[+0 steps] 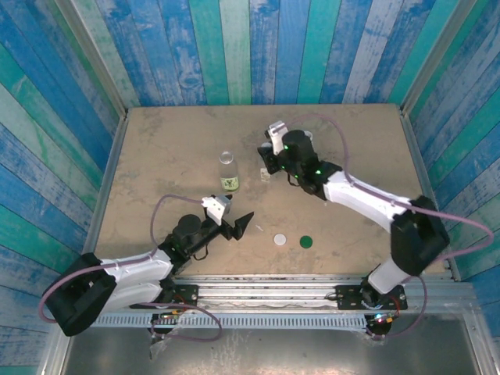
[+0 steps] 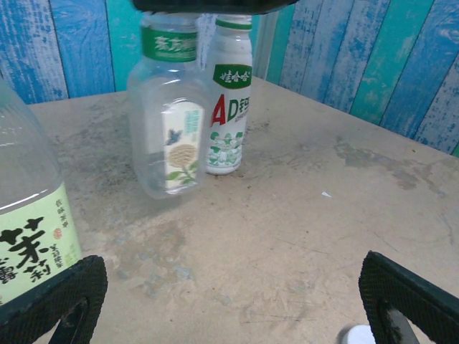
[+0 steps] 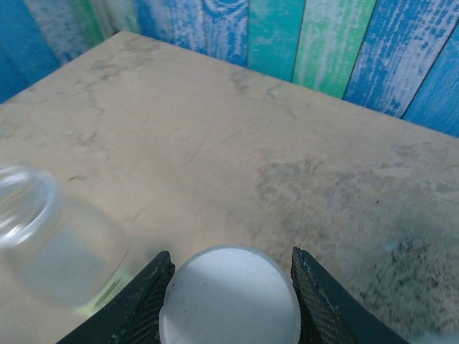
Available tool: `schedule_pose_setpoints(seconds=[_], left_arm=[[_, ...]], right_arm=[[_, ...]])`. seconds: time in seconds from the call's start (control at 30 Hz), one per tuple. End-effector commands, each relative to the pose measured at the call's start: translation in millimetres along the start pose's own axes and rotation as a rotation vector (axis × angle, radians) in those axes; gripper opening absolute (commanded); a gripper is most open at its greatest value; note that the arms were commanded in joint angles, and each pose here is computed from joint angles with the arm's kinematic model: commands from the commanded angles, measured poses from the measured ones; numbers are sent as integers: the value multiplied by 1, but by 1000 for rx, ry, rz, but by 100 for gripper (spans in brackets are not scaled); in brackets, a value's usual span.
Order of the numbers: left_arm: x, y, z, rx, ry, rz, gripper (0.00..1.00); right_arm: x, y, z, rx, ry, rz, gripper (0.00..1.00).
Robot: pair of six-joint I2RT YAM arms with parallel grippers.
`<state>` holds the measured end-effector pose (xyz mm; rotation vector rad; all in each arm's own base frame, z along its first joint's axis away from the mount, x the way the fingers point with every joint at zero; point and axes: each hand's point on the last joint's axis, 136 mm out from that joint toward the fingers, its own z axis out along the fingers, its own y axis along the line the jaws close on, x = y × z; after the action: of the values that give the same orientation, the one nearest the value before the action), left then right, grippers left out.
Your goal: Screw on the bottle caps
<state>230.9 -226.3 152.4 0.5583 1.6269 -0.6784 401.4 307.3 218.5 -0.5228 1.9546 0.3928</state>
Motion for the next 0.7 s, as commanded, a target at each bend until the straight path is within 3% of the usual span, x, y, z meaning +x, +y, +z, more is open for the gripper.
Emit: schedule_pose_setpoints(seconds=[0.0, 0.23, 0.47, 0.57, 0.67], left_arm=[[-3, 8, -2, -44, -18, 11, 94], [-4, 14, -6, -82, -31, 5, 94], [-3, 19, -9, -113, -26, 17, 94], [-4, 21, -10, -124, -20, 18, 94], [-5, 23, -10, -138, -17, 22, 94]], right_arm=[[-23, -8, 27, 79, -68, 42, 35], [-22, -9, 96, 75, -59, 70, 35], [-12, -8, 131, 69, -32, -10, 38], [-1, -8, 136, 67, -3, -16, 42], [-5, -7, 133, 59, -5, -21, 53]])
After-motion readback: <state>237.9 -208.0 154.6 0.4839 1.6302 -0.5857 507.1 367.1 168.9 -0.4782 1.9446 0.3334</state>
